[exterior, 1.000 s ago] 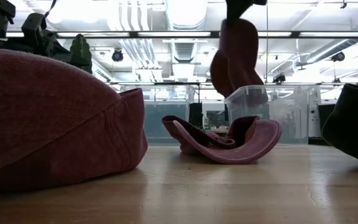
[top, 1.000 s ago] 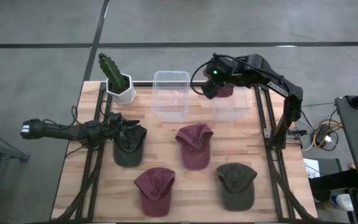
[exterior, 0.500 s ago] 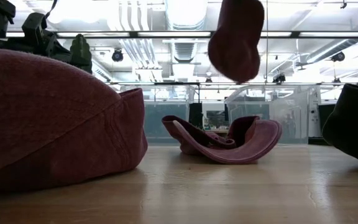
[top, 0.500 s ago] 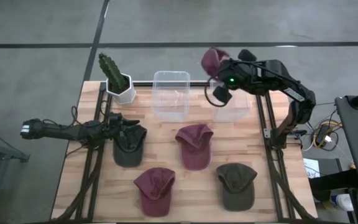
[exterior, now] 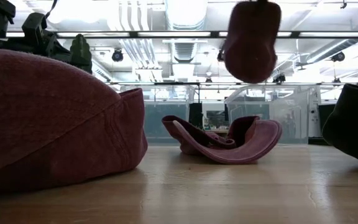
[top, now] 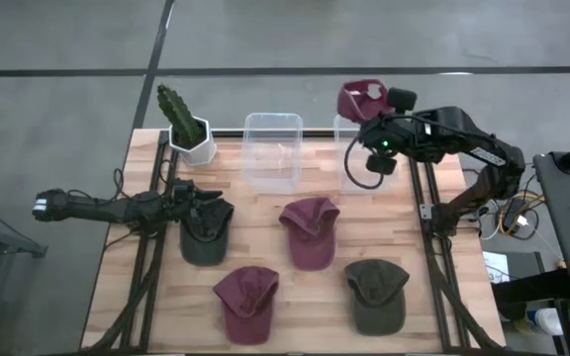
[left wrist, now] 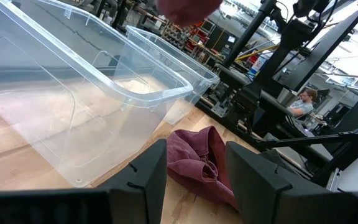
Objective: Pick & Place hat
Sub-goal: Put the right red cap into the right transparent bin
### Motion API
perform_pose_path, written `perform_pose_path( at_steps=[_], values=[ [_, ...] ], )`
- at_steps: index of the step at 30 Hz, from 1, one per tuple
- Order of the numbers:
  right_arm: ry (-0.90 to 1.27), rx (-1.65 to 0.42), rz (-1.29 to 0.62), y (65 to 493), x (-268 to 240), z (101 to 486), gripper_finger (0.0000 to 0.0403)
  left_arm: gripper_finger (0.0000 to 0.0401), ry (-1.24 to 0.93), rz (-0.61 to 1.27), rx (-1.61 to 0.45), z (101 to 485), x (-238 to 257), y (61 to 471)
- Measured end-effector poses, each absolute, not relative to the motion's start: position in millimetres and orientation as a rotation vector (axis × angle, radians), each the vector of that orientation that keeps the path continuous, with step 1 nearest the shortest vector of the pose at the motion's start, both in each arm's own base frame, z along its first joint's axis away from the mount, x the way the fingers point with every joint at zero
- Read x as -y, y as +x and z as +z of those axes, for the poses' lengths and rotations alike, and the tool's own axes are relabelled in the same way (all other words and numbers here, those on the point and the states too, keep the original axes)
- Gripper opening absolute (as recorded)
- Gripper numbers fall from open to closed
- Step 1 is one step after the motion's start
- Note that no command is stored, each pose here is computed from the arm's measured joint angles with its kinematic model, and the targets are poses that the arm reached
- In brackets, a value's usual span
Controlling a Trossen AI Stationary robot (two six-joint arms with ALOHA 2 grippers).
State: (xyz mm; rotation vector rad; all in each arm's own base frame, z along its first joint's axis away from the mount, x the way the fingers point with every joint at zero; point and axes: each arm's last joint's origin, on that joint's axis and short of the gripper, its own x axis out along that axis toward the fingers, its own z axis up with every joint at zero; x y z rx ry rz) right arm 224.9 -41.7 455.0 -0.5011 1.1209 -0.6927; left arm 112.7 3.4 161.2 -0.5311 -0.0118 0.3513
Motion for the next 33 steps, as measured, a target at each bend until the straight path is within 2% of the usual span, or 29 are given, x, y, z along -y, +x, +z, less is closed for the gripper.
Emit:
perform_pose_path(
  at_steps=[8,17,33],
  values=[
    [-0.504,-1.23,-0.652,213,29,412,0.0012,0.0155,-0.531,0.351,0.012,161,-3,113],
    [-0.665,-1.336,-0.659,226,17,376,0.0012,0.0155,-0.531,0.351,0.012,161,-3,113],
    [-0.642,-1.292,-0.614,235,-4,354,0.0012,0.0155,-0.531,0.351,0.011,161,-3,113]
  ],
)
